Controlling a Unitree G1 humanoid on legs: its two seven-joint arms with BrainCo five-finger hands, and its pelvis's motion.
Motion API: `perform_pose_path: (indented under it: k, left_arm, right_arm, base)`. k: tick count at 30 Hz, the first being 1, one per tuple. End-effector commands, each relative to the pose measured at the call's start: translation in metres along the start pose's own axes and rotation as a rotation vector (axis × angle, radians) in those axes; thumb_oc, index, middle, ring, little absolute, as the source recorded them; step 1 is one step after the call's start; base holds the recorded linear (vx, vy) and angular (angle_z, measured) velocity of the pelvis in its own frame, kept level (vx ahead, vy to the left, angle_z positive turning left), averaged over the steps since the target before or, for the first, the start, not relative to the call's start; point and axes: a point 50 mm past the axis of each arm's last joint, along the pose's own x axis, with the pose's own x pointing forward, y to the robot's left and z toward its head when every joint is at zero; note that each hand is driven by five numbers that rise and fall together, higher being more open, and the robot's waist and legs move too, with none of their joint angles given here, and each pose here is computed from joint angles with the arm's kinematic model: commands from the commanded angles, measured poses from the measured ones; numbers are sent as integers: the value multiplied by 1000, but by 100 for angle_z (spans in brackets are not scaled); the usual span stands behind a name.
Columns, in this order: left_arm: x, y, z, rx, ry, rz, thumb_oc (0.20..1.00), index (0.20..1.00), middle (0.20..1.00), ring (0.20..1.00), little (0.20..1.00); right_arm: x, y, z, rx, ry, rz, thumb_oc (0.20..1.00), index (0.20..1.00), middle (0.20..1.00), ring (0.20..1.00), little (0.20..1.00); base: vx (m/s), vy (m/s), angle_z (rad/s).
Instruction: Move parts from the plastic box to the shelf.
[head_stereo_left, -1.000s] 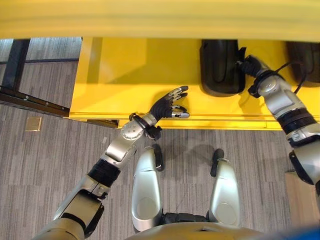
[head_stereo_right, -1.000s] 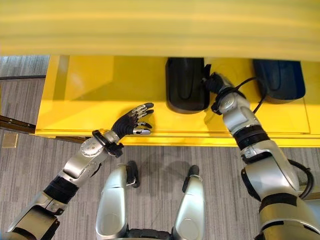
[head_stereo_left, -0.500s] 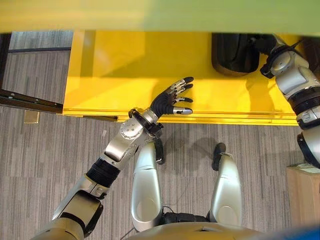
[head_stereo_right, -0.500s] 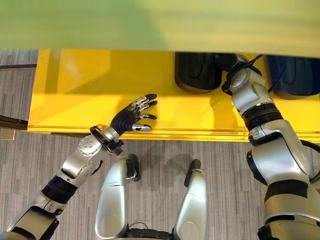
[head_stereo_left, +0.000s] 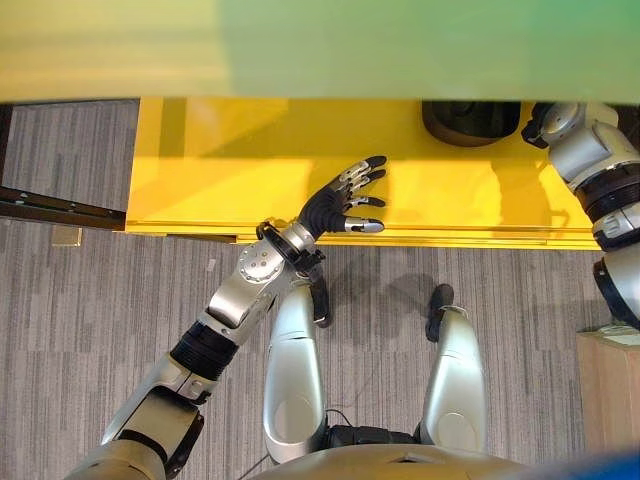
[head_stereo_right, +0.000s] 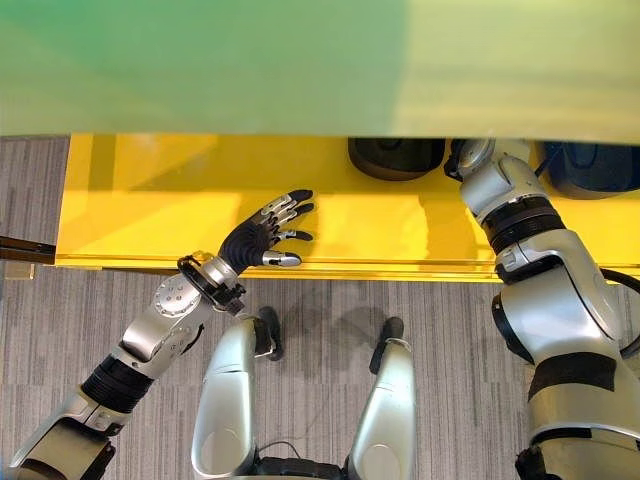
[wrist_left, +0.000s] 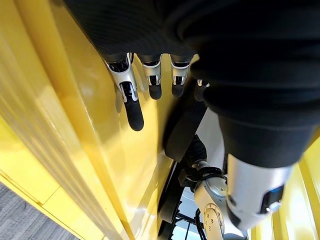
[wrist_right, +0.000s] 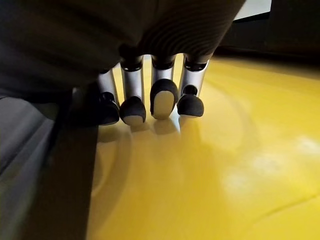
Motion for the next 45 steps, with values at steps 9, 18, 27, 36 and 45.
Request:
perform_pose_path:
  k: [9, 18, 27, 36, 45]
  left_arm:
    - [-36, -9, -58, -94, 269, 41, 1000, 1000, 1000, 1000, 1000]
    - [-36, -10, -57, -97, 267, 47, 1000, 1000, 1000, 1000, 1000]
    - [-37, -9, -59, -103, 268, 61, 1000, 1000, 1000, 1000, 1000]
    - [-35, -9, -58, -110, 258, 74, 1000, 1000, 1000, 1000, 1000]
    - [-34, -8, -56, -108, 246, 92, 1000, 1000, 1000, 1000, 1000]
  right_arm:
    - [-4, 39, -32, -120, 129, 176, 200, 200, 200, 200, 200]
    - [-7, 51, -36, -116, 136, 207, 200, 200, 200, 200, 200]
    - [-10, 58, -42, -106, 149, 229, 200, 200, 200, 200, 200]
    - [-15, 71, -43, -66, 128, 257, 200, 200, 200, 200, 200]
    - [-24, 86, -38, -57, 97, 275, 200, 200, 200, 200, 200]
  base:
    - [0, 0, 0]
    - [0, 0, 0]
    - [0, 0, 0]
    - [0, 0, 0]
    - [0, 0, 0]
